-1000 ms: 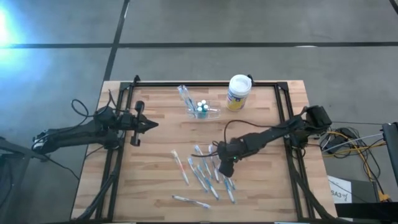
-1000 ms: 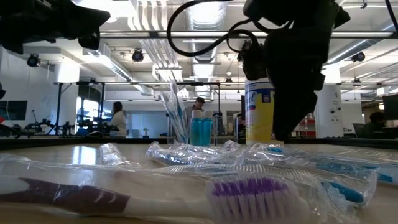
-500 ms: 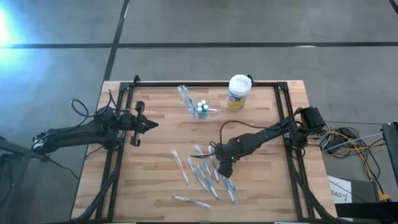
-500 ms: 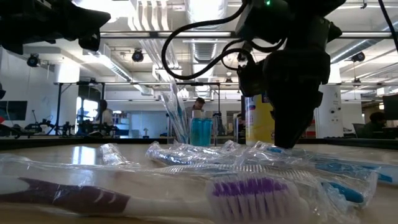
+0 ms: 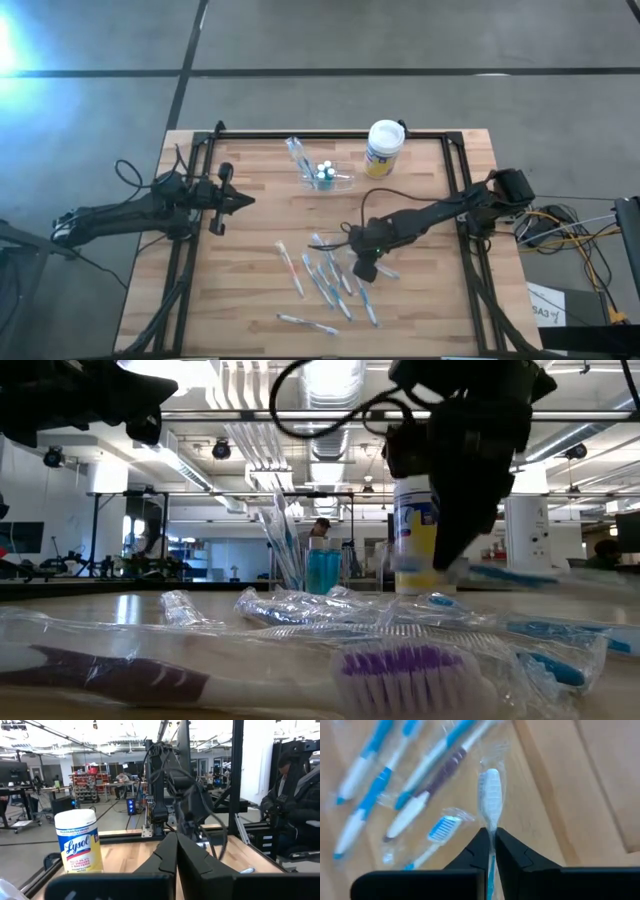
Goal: Pick & Place toothbrushing station
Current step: Put the blue toothbrush into the transparent toothbrush holder
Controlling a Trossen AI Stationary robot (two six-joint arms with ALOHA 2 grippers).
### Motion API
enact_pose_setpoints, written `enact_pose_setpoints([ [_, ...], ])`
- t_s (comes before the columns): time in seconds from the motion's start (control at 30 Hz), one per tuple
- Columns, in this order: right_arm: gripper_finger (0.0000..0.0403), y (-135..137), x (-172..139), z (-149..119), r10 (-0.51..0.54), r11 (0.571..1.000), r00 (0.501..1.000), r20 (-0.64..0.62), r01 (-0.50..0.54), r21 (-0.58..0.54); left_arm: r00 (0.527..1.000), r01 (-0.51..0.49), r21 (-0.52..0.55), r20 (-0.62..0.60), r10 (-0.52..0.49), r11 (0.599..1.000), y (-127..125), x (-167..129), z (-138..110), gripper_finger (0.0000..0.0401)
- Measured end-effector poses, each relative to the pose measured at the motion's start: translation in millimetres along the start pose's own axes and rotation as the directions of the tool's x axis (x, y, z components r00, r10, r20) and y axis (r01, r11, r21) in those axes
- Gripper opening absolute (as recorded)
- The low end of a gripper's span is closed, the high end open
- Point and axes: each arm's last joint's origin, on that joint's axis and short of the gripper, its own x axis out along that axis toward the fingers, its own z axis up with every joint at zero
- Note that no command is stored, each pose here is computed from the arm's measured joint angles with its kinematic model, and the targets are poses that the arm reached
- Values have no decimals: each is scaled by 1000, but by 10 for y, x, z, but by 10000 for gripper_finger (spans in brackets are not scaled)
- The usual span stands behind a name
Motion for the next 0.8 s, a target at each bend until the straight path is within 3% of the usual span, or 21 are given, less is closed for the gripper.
enact_pose_setpoints([
  [0.17,13,70,-415,113,30,997,988,150,-20,-68,1000,0,-27,6,0,1000,0,-1,7,18],
  [0.3,13,113,-878,254,59,987,919,390,3,-158,1000,-1,-30,6,1,1000,1,0,7,23],
  [0.37,12,110,-1105,333,121,975,846,520,-4,-221,1000,0,-34,6,0,999,0,0,7,22],
  [0.47,12,24,-1394,403,192,954,697,691,34,-299,1000,1,-39,6,0,999,0,0,7,19],
  [0.6,11,-195,-1497,465,208,942,512,833,126,-312,1000,1,-39,7,0,999,-1,0,8,16],
  [0.7,11,-388,-1429,516,179,949,413,893,167,-267,1000,1,-39,7,0,999,-1,0,9,14],
  [0.8,11,-604,-1290,556,124,961,362,924,189,-203,1000,0,-38,7,0,999,-1,0,8,15],
])
